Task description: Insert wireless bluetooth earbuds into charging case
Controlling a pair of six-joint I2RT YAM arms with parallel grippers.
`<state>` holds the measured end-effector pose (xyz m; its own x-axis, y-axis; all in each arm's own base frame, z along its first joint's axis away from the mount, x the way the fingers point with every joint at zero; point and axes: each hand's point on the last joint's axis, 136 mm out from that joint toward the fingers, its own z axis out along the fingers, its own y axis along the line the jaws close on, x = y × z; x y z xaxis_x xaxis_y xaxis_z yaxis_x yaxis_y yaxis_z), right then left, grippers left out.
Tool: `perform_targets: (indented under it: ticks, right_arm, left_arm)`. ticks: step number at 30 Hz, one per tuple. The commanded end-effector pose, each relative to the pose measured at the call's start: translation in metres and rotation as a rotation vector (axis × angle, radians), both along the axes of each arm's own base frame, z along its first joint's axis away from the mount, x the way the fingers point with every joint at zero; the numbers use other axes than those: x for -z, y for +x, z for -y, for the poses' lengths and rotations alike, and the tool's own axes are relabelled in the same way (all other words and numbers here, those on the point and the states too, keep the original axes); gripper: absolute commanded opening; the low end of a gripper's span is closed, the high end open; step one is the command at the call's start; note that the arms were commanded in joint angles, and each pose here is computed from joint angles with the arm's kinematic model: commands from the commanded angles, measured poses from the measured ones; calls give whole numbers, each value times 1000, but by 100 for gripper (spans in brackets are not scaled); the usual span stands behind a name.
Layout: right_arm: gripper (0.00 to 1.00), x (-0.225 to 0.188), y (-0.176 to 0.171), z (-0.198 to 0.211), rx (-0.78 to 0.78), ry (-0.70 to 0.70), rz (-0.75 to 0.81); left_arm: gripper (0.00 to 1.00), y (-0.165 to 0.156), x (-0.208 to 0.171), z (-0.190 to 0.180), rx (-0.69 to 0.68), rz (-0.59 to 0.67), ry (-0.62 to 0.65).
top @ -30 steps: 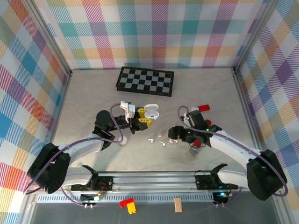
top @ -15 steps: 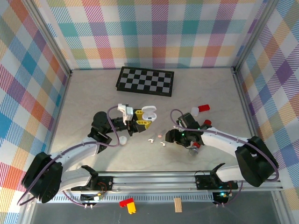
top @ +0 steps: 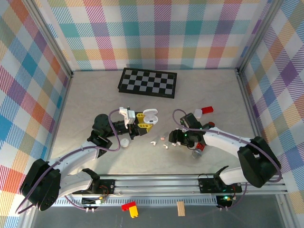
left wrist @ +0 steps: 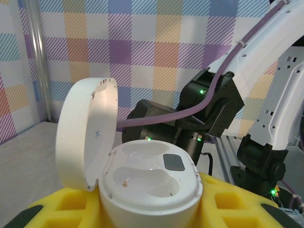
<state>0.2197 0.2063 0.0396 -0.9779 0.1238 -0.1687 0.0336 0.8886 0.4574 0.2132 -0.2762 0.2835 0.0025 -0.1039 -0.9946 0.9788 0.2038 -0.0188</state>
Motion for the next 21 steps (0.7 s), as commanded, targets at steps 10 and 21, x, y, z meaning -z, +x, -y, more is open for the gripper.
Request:
perform_targets:
  ticks: [10, 21]
  right_arm:
    - [70, -8, -15, -41, -128, 87, -50]
    - [71, -27, -12, -51, -190, 97, 41]
  left_arm:
    - [29, 3, -1, -12, -35, 19, -8]
    - [29, 3, -2, -14, -42, 22, -10]
